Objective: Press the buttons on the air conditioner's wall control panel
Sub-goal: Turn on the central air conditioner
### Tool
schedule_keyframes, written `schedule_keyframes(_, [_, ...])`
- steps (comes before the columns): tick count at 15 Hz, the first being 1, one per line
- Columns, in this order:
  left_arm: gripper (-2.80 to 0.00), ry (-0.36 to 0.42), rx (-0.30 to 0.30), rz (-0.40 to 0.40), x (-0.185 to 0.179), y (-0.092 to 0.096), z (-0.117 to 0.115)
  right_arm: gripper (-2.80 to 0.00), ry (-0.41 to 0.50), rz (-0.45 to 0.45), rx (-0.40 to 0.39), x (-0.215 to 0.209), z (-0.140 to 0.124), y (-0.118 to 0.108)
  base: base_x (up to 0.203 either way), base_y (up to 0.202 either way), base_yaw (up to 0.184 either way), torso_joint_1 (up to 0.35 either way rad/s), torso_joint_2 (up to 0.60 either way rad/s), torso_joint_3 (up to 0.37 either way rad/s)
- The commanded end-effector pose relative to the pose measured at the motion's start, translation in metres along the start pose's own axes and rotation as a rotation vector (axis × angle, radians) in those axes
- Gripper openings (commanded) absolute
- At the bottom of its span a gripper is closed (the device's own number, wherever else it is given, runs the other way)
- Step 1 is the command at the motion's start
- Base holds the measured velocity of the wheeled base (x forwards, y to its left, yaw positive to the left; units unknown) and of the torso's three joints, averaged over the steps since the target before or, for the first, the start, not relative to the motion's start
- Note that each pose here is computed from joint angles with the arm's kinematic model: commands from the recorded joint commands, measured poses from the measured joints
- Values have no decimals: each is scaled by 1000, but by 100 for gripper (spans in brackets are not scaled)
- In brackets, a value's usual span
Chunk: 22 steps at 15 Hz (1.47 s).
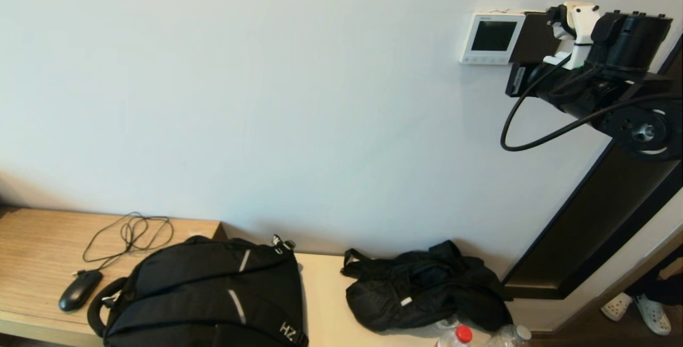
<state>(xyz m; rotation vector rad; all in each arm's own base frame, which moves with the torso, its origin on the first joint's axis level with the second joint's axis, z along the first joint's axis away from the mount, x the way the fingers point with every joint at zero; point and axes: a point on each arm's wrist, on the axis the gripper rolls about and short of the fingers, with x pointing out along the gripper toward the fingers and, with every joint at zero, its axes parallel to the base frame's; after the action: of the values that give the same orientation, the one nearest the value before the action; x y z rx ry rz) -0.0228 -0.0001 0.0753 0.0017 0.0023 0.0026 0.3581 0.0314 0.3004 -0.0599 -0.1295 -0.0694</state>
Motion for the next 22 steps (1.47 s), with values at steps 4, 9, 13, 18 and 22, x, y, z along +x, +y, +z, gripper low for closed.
schedule_keyframes(4, [-280,0,0,1,0,0,0,-280,-14,-9,2,14,-2,3,0,0,0,0,0,0])
schedule_keyframes(9, [-280,-1,0,1,0,0,0,-280,-8,-18,1,23,-8,5,0,0,0,0,0,0])
schedule_keyframes(13, [-280,1,0,1,0,0,0,-280,-12,-18,2,27,-9,6,0,0,0,0,0,0])
schedule_keyframes(18, [-280,0,0,1,0,0,0,-280,-24,-11,5,27,-5,10,0,0,0,0,0,0])
schedule_keyframes(22, [-280,-1,0,1,0,0,0,-280,-20,-14,3,31,-8,14,0,0,0,0,0,0])
